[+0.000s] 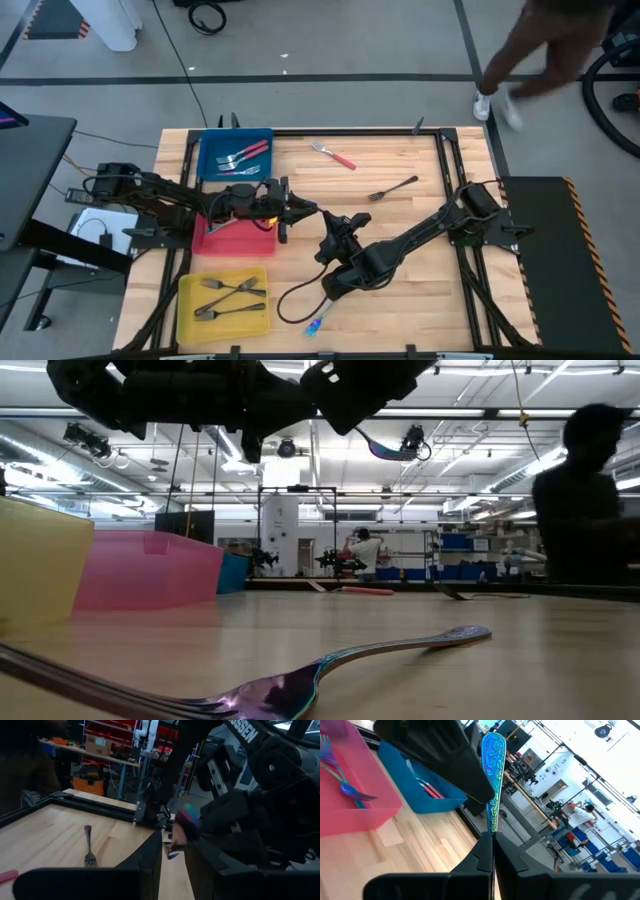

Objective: Sort silverware by color (type)
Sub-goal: Put the blue fork into the pink bin

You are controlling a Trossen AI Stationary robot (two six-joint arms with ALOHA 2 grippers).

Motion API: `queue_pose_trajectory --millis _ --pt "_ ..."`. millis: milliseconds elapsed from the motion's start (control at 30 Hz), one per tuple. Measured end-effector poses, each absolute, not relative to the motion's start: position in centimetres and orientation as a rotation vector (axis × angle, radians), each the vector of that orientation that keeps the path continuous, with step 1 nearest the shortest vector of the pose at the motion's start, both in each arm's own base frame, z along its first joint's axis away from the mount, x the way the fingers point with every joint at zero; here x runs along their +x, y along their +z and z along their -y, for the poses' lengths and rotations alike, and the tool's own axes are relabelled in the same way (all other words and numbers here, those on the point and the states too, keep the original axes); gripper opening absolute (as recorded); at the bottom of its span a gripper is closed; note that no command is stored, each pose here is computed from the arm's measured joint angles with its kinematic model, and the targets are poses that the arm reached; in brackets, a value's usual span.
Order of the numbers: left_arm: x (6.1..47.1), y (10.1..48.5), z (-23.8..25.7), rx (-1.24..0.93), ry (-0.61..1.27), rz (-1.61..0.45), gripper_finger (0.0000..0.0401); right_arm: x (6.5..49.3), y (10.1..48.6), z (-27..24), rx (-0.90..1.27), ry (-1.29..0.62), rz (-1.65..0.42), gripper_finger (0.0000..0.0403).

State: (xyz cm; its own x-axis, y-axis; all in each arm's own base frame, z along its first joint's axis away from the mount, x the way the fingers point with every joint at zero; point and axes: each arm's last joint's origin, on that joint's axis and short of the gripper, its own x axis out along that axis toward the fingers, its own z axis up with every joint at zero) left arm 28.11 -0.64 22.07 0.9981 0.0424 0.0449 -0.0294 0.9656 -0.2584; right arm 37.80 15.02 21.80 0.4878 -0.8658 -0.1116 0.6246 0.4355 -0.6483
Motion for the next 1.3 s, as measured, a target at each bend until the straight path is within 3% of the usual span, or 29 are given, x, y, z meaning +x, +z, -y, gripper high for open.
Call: queue_pose_trajectory --millis 367,600,933,1067,1300 --pt "28.1 22.1 0.6 -0.257 0.038 0.052 0.0074 38.5 21.6 -15.0 -0.546 -0.935 -0.482 0.0008" --pt "28.1 22.0 0.6 -0.251 0.042 0.042 0.0008 38.7 21.7 -15.1 -0.541 -0.922 -0.480 0.0008" --pt "28.1 21.8 0.5 -0.222 0.064 0.027 0.0003 38.9 21.5 -15.0 -0.499 -0.838 -0.529 0.0011" --pt "27.7 22.0 0.5 -0.183 0.068 -0.012 0.0002 38.7 21.7 -15.2 -0.587 -0.867 -0.531 0.0024" --pt "24.5 23.1 0.5 -0.158 0.064 -0.231 0.0001 37.6 22.6 -16.5 -0.688 -0.874 -0.521 0.0030"
